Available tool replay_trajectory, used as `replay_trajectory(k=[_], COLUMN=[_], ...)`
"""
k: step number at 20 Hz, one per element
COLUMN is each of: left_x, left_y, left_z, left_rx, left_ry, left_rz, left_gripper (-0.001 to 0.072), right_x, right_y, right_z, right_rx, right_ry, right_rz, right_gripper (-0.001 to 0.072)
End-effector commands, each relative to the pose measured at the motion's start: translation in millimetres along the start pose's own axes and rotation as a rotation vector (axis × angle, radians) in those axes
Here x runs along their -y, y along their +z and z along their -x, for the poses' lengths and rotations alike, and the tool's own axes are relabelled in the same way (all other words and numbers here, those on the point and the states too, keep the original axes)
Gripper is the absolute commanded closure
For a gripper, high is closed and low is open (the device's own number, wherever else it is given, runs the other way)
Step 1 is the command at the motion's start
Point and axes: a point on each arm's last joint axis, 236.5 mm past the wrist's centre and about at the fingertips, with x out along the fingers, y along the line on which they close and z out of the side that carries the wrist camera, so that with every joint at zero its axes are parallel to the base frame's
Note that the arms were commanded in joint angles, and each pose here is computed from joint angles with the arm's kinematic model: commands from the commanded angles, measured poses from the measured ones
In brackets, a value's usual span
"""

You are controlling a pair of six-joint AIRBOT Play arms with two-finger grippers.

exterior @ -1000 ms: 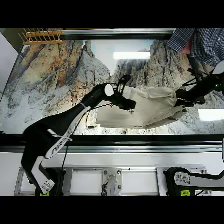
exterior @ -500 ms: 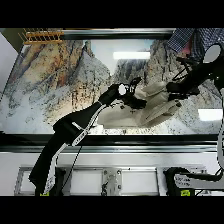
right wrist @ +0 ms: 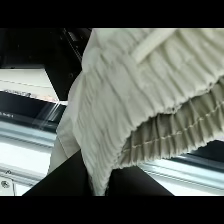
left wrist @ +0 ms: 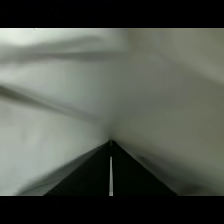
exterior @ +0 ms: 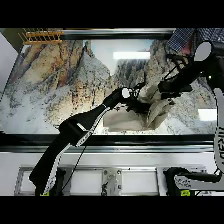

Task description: Fold the clothes and pants, and hang the long-sleeved shirts on hangers.

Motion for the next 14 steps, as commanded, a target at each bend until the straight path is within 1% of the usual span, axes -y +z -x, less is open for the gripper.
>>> replay_trajectory(k=[1,6,12,14], left_x=[7.2,-19.3,-67.6,-82.8], left_y=[13.9,54.0,76.9,81.7], left_z=[27.8,119.2,233.7,270.3], left_rx=[0.028,0.135,0.232,0.273], left_ry=[-0.015,0.115,0.250,0.288], left_rz=[-0.004,-0.072,-0.050,-0.032], left_gripper=[0.0703,0.0703,0.0703,0.0703], right_x=[-11.8,-27.1,-61.9,-78.8], right_y=[6.3,11.7,16.2,18.4], right_z=[-2.3,-5.9,-19.8,-27.2], right_rx=[0.025,0.045,0.044,0.049], right_ry=[0.002,0.010,0.060,0.069], right_rz=[0.031,0.069,0.139,0.192], right_gripper=[0.0686,0.0686,0.0686,0.0686])
